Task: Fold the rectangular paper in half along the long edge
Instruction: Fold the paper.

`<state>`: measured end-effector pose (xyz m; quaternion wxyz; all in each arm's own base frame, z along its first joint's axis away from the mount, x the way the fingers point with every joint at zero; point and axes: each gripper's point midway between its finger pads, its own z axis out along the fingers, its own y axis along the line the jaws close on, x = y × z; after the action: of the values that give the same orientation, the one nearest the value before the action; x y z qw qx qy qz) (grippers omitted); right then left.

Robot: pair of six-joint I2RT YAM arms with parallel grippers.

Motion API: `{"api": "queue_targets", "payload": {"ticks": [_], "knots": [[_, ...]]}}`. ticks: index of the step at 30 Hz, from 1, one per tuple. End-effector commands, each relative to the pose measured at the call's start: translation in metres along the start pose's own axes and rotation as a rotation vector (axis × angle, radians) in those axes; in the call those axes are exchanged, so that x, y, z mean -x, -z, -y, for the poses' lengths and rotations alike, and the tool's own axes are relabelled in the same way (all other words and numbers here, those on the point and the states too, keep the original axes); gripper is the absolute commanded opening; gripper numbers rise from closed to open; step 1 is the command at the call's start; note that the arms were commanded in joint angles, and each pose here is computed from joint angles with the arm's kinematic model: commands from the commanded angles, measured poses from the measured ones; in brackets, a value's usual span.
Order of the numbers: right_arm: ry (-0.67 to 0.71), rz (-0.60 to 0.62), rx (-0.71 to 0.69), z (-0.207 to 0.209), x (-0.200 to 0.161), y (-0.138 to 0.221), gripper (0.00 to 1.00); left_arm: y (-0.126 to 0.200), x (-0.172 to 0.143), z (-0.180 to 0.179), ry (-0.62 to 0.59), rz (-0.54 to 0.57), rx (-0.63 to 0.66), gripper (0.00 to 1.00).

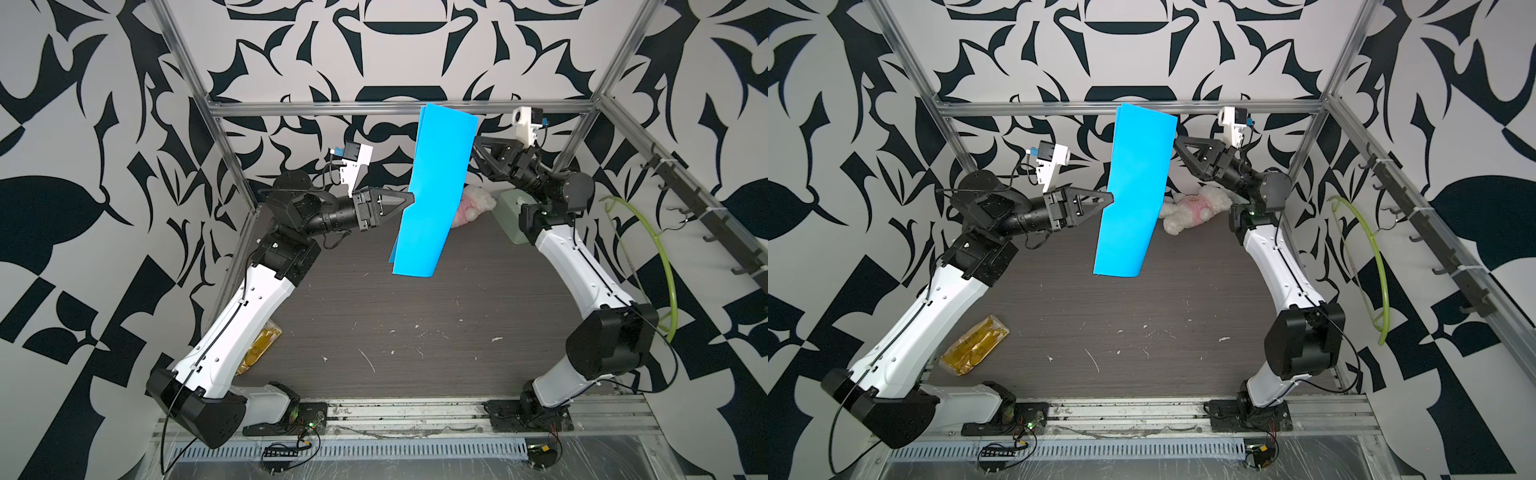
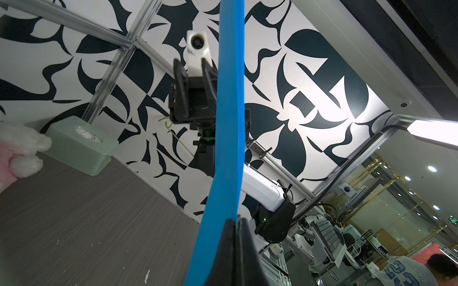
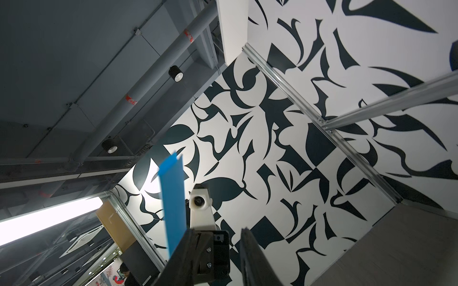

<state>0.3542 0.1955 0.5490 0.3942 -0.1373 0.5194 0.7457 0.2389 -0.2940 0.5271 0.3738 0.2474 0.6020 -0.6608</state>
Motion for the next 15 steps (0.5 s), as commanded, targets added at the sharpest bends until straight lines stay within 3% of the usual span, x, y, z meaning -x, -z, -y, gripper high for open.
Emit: {"api": "queue_targets", "payload": {"ticks": [1,15], "knots": [[0.092,-0.034,0.092,-0.054,-0.018,-0.002,0.34,-0.001,0.013,0.012,-0.065,0.024,-0.027,0.00],[0.022,-0.098,0.075,-0.052,-0.063,0.004,0.35,-0.009,0.025,0.009,-0.090,0.035,-0.032,0.00]]}}
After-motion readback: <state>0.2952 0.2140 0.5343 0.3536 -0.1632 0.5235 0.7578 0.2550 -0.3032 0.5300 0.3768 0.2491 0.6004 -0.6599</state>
